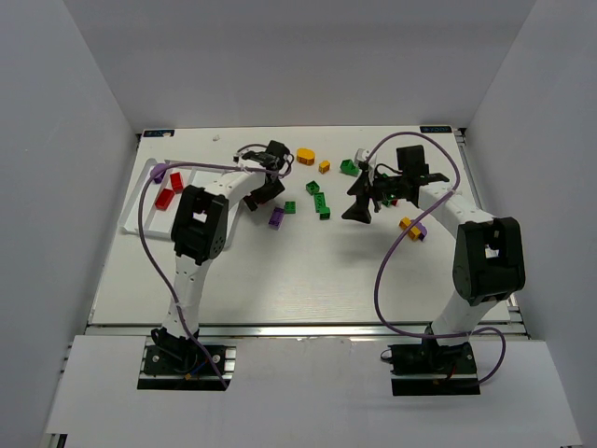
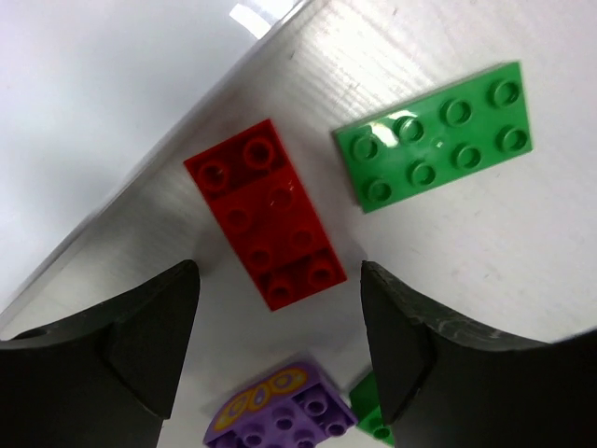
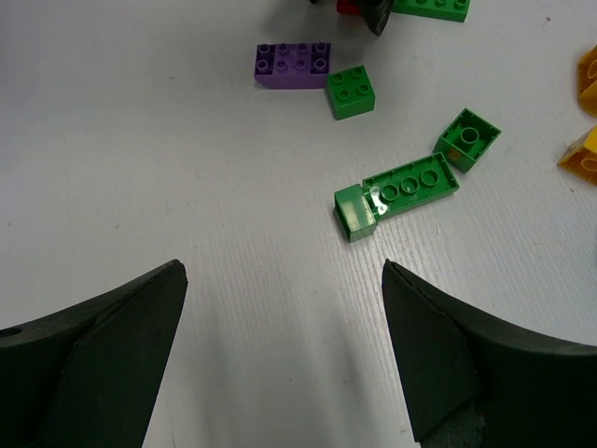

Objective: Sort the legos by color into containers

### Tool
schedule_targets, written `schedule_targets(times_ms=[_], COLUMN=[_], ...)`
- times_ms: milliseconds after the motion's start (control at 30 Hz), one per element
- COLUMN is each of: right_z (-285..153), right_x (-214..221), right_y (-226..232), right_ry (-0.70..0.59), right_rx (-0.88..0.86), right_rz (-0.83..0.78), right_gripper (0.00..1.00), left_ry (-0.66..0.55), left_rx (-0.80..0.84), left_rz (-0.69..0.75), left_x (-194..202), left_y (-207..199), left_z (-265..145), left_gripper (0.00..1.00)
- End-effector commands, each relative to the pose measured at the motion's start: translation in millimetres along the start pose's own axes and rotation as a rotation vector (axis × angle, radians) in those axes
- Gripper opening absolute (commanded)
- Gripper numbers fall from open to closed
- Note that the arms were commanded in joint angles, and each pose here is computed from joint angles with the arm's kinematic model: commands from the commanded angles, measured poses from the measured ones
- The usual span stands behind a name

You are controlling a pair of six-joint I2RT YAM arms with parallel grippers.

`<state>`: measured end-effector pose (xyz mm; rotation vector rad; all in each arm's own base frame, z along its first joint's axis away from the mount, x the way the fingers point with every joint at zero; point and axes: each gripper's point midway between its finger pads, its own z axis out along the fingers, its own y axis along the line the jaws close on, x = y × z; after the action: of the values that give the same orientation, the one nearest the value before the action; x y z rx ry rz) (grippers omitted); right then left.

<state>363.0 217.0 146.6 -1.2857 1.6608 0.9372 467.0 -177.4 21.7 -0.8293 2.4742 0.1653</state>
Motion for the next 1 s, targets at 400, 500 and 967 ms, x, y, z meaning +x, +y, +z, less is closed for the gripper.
schedule_targets(times_ms=[400,500,967], right_z=[-8,-9,-12], right_x=[-13,-13,-14], right_y=[-10,-10,-6], right_ry=[-0.044,-0.045,-0.052], right_rx=[0.012,0.012,0.012], right_rz=[-0.038,-0.036,-0.043], right_gripper=[0.89,0.89,0.89], left_ry=[-0.077,-0.061,0.044], left_rx=[-0.005,0.030,0.421], left_rz=[-0.059,-0.049,0.182], left_x=[-20,-19,23], left_y=[-6,-10,-31], left_z=[5,1,-86], left_gripper=[0.49,0.41,0.14])
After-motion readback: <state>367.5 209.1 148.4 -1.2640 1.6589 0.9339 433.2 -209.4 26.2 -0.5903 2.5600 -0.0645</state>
